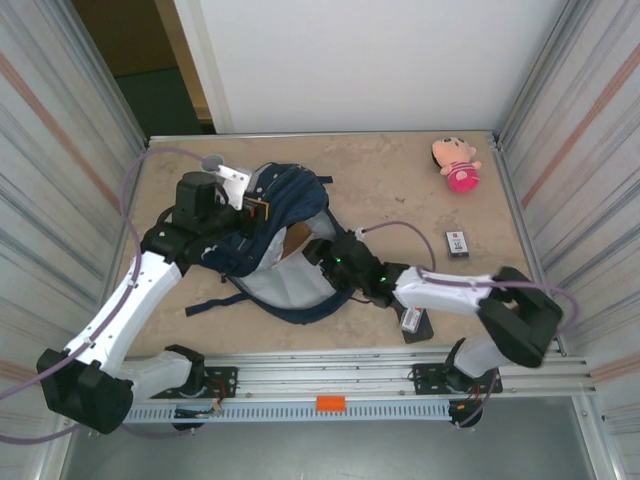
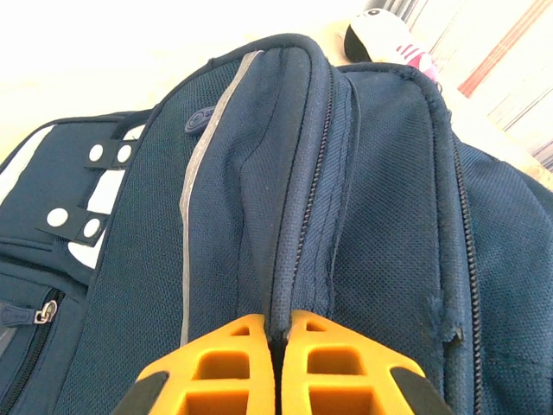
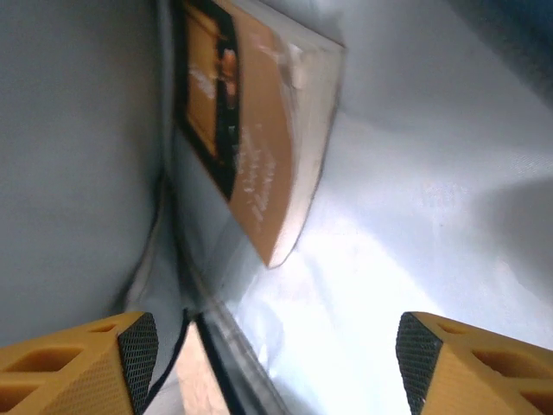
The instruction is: Pack books, pencil case, and school supplies into a backpack
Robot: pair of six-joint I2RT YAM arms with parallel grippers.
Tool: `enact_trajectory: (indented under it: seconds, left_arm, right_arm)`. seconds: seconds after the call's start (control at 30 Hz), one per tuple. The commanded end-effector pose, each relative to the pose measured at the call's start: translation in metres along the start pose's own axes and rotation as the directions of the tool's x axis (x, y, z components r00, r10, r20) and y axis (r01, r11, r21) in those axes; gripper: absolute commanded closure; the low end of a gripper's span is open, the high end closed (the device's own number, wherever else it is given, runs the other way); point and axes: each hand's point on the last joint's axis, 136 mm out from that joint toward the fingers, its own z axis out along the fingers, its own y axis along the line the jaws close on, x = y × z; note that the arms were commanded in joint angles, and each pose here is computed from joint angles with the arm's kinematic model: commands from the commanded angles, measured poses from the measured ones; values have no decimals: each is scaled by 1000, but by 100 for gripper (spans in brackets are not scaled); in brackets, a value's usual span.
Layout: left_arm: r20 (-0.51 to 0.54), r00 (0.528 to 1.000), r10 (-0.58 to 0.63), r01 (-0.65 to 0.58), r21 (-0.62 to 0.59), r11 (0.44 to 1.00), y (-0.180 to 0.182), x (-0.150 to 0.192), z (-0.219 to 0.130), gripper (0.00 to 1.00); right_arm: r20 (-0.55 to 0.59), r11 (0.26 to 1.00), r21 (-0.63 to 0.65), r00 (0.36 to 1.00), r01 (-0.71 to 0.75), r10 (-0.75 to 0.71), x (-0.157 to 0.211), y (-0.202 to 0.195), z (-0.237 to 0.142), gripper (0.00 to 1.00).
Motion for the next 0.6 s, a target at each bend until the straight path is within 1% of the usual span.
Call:
enact_trajectory:
  seconds: [0.0,0.1,0.17,0.27,0.43,0.53,0.57]
  left_arm:
    - [99,994,44,-43,-11,999,-1,-18,-10,100]
    - [68,995,77,-76,-27,997,-2,-3,-2,100]
    - [26,992,124,-123,-47,991,-4,12,7,100]
    - [-51,984,170,-172,-26,985,-19,43,28,100]
    - [-186,962,198,-194,40,980,-45,111,71,100]
    - [-296,929,220,-218,40,975,-45,160,95,100]
    - [-340,910,236,-235,43,971,-44,177,101,100]
  right_arm:
    - [11,979,118,986,167,-169,-18,-10,-44,26]
    - [6,958,138,967,252,-255,-38,-6,-73,26]
    - [-3,947,137,957,289,-292,-50,-4,-86,26]
    - [-1,924,159,936,349,-353,-65,-5,-100,26]
    - [23,886,228,907,404,-420,-79,-16,-117,26]
    - [35,882,230,902,412,-430,-80,-22,-120,26]
    - [30,879,235,901,414,-433,-79,-26,-117,26]
